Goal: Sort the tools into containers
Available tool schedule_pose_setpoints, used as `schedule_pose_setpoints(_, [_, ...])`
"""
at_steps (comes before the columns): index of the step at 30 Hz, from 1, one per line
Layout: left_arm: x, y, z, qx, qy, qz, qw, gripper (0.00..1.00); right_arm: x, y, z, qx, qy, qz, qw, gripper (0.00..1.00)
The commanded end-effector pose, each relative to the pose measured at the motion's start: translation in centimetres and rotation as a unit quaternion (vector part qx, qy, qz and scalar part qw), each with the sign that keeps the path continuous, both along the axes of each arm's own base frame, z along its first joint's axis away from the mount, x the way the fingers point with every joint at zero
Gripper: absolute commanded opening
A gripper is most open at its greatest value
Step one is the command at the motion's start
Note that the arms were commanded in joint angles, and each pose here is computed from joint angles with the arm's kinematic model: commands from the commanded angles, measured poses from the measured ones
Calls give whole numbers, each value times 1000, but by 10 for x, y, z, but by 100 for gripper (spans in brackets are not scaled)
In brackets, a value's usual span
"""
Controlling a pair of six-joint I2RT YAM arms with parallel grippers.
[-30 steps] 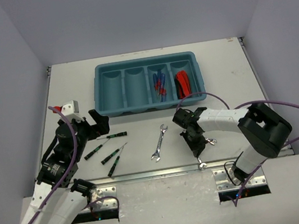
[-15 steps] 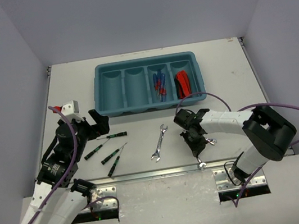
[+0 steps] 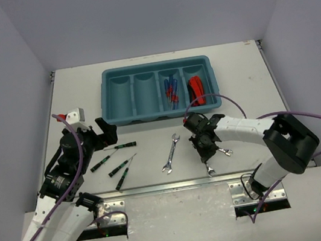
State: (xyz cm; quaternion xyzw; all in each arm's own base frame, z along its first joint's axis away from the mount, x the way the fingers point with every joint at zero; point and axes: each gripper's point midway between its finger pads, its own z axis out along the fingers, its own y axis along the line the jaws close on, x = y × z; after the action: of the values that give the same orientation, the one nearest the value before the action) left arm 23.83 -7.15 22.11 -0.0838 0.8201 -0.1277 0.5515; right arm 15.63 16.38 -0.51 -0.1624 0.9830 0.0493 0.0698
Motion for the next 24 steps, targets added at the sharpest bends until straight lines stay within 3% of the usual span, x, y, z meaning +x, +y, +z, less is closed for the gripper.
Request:
schedule_pose_setpoints(1, [3,-3,10,-7,-19,-3,1000,100,20,15,20,23,-42,7,999,0])
schedule_pose_setpoints(15, [3,-4,10,-7,-17,-5,1000,100,44,43,71,83,-92,19,992,0])
schedule_pose_setpoints(24, [4,-3,9,-6,-17,-3,1000,100,100,96,137,148,-156,42,976,0])
